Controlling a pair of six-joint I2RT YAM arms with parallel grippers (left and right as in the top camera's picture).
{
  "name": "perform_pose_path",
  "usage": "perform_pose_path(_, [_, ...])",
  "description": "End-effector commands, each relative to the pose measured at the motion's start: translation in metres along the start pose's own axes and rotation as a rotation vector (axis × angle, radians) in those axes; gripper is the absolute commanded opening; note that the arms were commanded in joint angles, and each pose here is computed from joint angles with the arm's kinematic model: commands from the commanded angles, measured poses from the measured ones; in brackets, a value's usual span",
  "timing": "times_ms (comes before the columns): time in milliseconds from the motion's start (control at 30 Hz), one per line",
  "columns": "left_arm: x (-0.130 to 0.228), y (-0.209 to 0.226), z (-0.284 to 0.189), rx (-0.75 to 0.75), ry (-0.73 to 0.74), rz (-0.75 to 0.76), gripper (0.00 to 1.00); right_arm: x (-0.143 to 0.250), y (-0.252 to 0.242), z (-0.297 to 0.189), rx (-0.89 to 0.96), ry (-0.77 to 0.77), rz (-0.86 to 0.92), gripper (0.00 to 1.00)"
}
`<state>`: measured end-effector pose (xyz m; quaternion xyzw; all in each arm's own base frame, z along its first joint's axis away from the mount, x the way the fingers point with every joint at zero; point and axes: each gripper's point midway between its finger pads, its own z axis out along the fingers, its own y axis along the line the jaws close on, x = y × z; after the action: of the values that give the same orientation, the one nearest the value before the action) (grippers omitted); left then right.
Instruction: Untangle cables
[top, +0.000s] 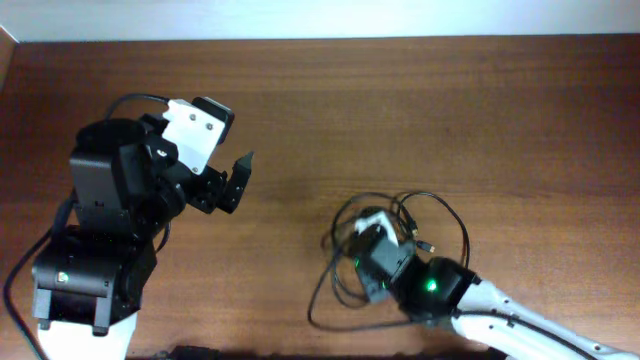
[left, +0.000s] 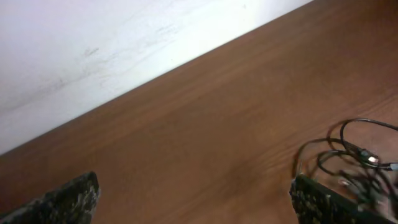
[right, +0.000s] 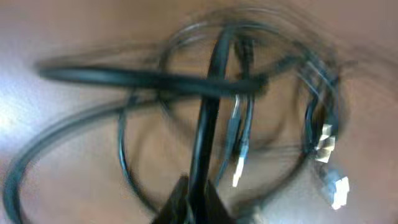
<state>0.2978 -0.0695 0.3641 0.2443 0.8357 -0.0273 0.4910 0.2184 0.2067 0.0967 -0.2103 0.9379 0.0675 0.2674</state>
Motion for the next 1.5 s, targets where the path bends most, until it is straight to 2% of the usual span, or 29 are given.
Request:
perform_pose_path(0, [0.002, -0.002, 0.001, 0.016, 0.004, -0.018, 0.99, -0.121, -0.06, -0.026, 0.082, -0.397, 0.171, 0.04])
perform_pose_path(67, [0.001, -0.007, 0.001, 0.041, -0.004, -0.018, 0.99, -0.188, -0.084, -0.059, -0.068, -0.673, 0.268, 0.04])
perform_pose_path(133, [0.002, -0.007, 0.001, 0.042, 0.001, -0.019, 0.99, -0.235, -0.095, -0.108, -0.243, -0.91, 0.383, 0.04])
perform_pose_path(167, [0.003, -0.007, 0.001, 0.044, 0.006, -0.02, 0.99, -0.253, -0.092, -0.136, -0.327, -1.003, 0.38, 0.04])
perform_pose_path(233, [0.006, -0.008, 0.001, 0.049, 0.019, -0.023, 0.99, -0.274, -0.071, -0.177, -0.456, -1.055, 0.288, 0.04])
perform_pose_path(267, [0.007, -0.009, 0.002, 0.051, 0.024, -0.024, 0.99, -0.28, -0.047, -0.198, -0.552, -1.016, 0.203, 0.04])
perform_pose_path(333, [0.009, -0.009, 0.004, 0.054, 0.034, -0.026, 0.99, -0.281, -0.024, -0.225, -0.595, -0.947, 0.06, 0.04])
perform_pose_path(400, [0.014, -0.01, 0.007, 0.062, 0.057, -0.031, 0.99, -0.28, -0.023, -0.261, -0.502, -0.907, -0.097, 0.04])
perform_pose_path(467, [0.018, -0.013, 0.01, 0.078, 0.076, -0.036, 0.99, -0.283, -0.047, -0.314, -0.263, -0.93, -0.17, 0.04])
perform_pose_path(600, [0.019, -0.015, 0.012, 0.095, 0.083, -0.039, 0.99, -0.28, -0.134, -0.422, 0.335, -1.059, -0.076, 0.04])
perform_pose_path(667, [0.019, -0.015, 0.012, 0.095, 0.083, -0.04, 0.99, -0.272, -0.156, -0.456, 0.501, -1.092, -0.035, 0.04])
perform_pose_path(733, [0.02, -0.015, 0.012, 0.096, 0.084, -0.04, 0.99, -0.252, -0.19, -0.484, 0.74, -1.059, 0.045, 0.04])
perform_pose_path(767, [0.02, -0.015, 0.012, 0.096, 0.084, -0.04, 0.99, -0.238, -0.209, -0.491, 0.888, -0.99, 0.081, 0.04])
perform_pose_path(800, [0.02, -0.015, 0.012, 0.096, 0.084, -0.04, 0.99, -0.231, -0.216, -0.494, 0.945, -0.957, 0.092, 0.04])
perform_pose_path(833, [0.02, -0.015, 0.012, 0.096, 0.084, -0.04, 0.99, -0.219, -0.233, -0.494, 1.089, -0.847, 0.12, 0.04])
perform_pose_path(900, [0.02, -0.015, 0.012, 0.096, 0.085, -0.04, 0.99, -0.214, -0.256, -0.486, 1.2, -0.744, 0.166, 0.04])
perform_pose_path(967, [0.021, -0.016, 0.012, 0.097, 0.09, -0.041, 0.99, -0.211, -0.286, -0.475, 1.283, -0.667, 0.225, 0.04])
perform_pose_path(1067, [0.024, -0.017, 0.011, 0.102, 0.101, -0.04, 0.99, -0.2, -0.351, -0.446, 1.291, -0.655, 0.433, 0.04])
perform_pose_path(1133, [0.024, -0.017, 0.011, 0.101, 0.101, -0.04, 0.99, -0.188, -0.389, -0.416, 1.202, -0.64, 0.546, 0.04])
perform_pose_path(1167, [0.023, -0.017, 0.011, 0.101, 0.098, -0.039, 0.99, -0.181, -0.413, -0.387, 1.101, -0.608, 0.594, 0.04])
perform_pose_path(1267, [0.026, -0.018, 0.011, 0.104, 0.109, -0.042, 0.99, -0.152, -0.475, -0.291, 0.836, -0.423, 0.66, 0.04])
perform_pose_path(1367, [0.029, -0.019, 0.01, 0.109, 0.122, -0.045, 0.99, -0.093, -0.52, -0.184, 0.658, -0.162, 0.769, 0.04])
perform_pose_path(1400, [0.031, -0.02, 0.01, 0.112, 0.13, -0.047, 0.99, -0.054, -0.533, -0.14, 0.584, -0.029, 0.843, 0.04])
perform_pose_path(1467, [0.031, -0.02, 0.01, 0.112, 0.13, -0.047, 0.99, 0.001, -0.541, -0.104, 0.521, 0.111, 0.992, 0.04])
